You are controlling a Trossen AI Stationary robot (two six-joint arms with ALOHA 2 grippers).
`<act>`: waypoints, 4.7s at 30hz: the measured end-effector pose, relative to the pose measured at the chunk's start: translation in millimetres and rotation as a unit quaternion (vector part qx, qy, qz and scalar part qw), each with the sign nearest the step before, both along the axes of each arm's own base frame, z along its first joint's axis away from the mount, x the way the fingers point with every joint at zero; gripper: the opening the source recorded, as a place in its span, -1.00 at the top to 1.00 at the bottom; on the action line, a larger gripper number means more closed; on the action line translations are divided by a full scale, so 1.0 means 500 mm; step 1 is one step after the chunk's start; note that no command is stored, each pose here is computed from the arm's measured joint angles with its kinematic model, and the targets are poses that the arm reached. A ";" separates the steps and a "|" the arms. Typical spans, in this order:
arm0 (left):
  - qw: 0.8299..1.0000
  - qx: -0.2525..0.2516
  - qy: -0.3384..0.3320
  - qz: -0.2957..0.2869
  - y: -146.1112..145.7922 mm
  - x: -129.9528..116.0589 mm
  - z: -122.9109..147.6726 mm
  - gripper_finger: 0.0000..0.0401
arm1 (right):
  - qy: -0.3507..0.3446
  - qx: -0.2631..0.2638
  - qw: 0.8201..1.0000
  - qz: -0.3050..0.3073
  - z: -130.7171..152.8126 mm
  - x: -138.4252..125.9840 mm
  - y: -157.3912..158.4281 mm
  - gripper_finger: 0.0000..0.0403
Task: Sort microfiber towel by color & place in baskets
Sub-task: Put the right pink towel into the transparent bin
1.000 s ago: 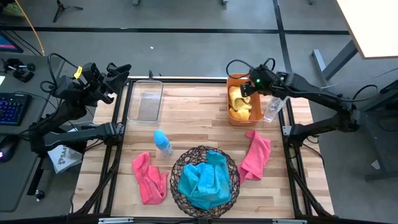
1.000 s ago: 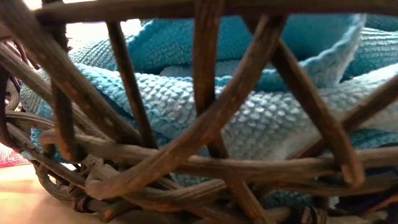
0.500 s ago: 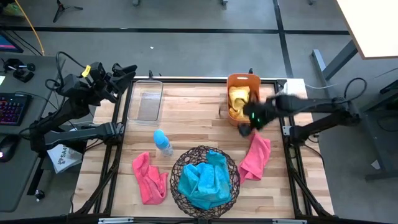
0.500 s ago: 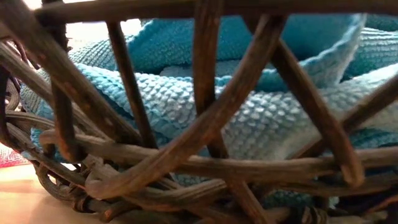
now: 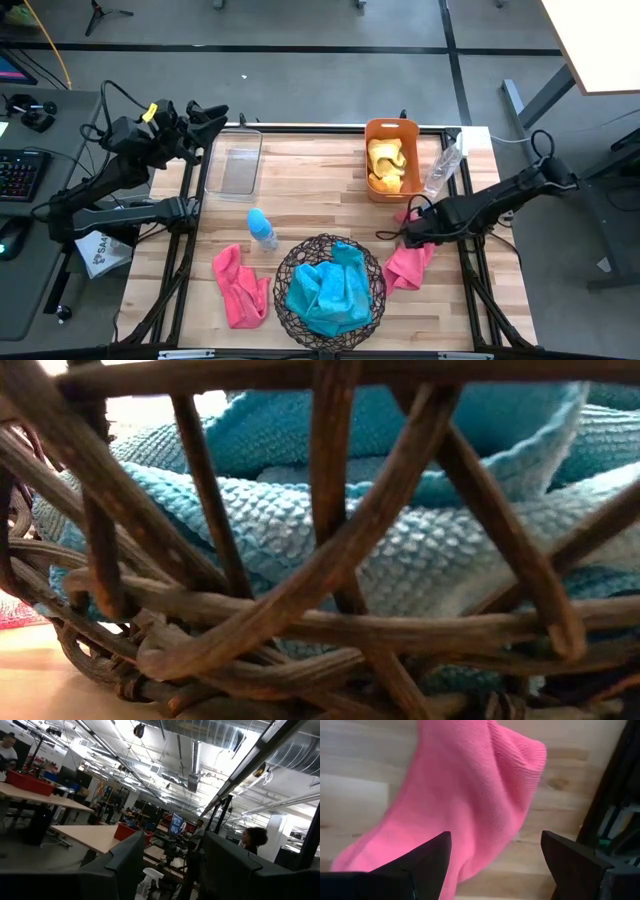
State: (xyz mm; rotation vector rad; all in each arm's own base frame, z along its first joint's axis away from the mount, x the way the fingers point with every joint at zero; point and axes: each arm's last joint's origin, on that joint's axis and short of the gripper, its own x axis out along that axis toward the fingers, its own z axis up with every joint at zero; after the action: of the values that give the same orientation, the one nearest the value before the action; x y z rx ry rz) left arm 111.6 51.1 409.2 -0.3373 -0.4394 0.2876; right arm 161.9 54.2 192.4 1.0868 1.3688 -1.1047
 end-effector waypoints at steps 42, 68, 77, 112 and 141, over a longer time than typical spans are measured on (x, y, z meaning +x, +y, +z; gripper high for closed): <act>0.997 0.073 -0.024 0.025 -0.016 -0.034 0.068 0.03 | -0.527 -0.461 0.702 0.131 0.380 0.335 -0.269 1.00; 0.995 0.095 -0.023 0.035 -0.017 -0.035 0.070 0.03 | -0.657 -0.331 0.651 0.187 0.146 0.811 -0.375 1.00; 0.996 0.085 -0.002 0.032 -0.015 -0.031 0.062 0.03 | -0.606 -0.282 0.714 0.208 0.062 0.825 -0.373 0.60; 0.998 0.053 -0.028 0.014 -0.019 -0.039 0.067 0.03 | -0.676 -0.342 0.598 0.261 0.280 0.755 -0.405 -0.72; 0.997 -0.006 -0.070 -0.016 -0.018 -0.037 0.073 0.03 | -0.587 -0.198 0.703 0.348 0.179 0.767 -0.358 -0.72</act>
State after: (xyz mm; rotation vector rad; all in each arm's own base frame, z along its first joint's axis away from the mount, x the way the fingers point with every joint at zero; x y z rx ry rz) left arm 93.1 42.3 445.5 -0.3772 -0.5695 0.2361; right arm 545.4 -124.9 282.1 0.5873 0.3383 0.0158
